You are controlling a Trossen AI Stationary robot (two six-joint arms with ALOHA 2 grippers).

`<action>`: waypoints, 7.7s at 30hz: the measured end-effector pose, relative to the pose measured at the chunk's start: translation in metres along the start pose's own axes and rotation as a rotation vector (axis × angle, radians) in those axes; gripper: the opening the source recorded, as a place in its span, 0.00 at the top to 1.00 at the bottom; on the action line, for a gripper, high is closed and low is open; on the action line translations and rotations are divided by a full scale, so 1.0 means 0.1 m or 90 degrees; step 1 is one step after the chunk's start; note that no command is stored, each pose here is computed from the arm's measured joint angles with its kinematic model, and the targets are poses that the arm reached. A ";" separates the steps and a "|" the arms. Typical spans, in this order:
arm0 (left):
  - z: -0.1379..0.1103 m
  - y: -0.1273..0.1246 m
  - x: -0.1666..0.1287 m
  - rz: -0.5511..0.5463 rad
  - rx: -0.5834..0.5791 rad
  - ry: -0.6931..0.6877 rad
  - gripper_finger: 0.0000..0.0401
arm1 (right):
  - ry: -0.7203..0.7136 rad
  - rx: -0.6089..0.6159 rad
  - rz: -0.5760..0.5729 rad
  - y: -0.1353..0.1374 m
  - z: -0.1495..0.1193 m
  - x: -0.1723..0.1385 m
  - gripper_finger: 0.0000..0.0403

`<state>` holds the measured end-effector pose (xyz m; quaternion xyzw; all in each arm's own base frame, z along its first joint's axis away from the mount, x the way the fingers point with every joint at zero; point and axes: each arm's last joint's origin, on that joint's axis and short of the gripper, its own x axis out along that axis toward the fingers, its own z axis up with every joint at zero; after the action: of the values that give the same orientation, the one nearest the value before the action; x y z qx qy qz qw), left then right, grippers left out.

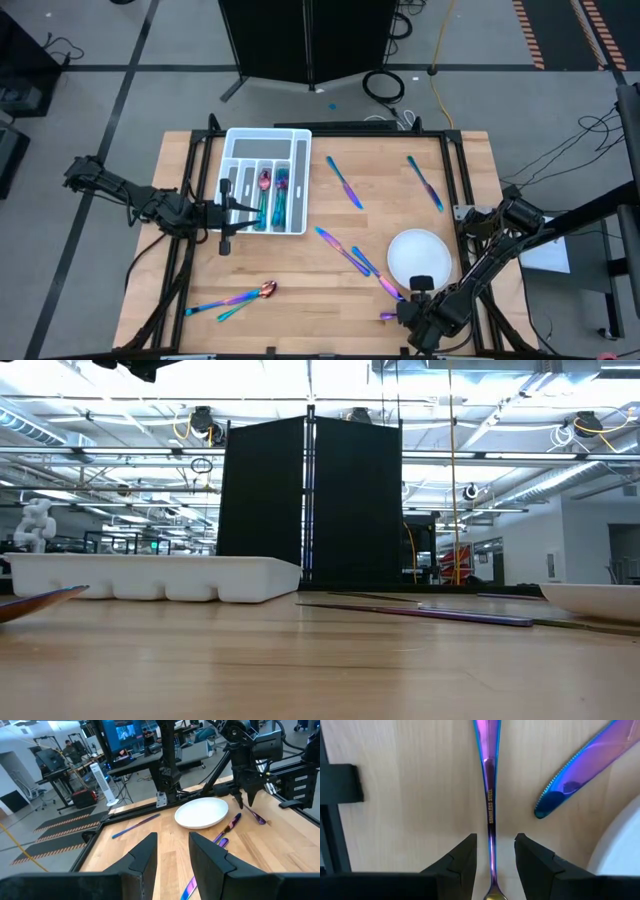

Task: Sort silverware
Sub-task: Put the iridescent fork into the white silverware tray

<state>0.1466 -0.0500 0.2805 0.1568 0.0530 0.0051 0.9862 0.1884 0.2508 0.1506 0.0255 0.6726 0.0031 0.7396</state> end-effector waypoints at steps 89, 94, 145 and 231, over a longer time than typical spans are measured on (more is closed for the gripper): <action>-0.47 -0.11 1.01 -0.172 -0.812 0.126 0.72 | -0.378 -0.693 -0.727 -1.37 2.14 -0.78 1.00; -0.46 -0.11 1.01 -0.177 -0.788 0.119 0.72 | -0.396 -0.698 -0.749 -1.36 2.16 -0.83 1.00; -0.21 0.39 0.64 -0.236 -0.448 -0.040 1.00 | -0.639 -0.379 -0.091 -1.60 1.48 -1.41 0.68; -0.41 0.16 1.17 -0.488 -0.364 -0.097 0.99 | -1.022 -0.479 0.376 -2.40 2.51 -1.16 0.94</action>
<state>0.2583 -0.0187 0.2351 -0.1518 0.0307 -0.3561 0.9215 0.4203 -0.0023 0.2792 -0.0512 -0.1188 0.3897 0.9118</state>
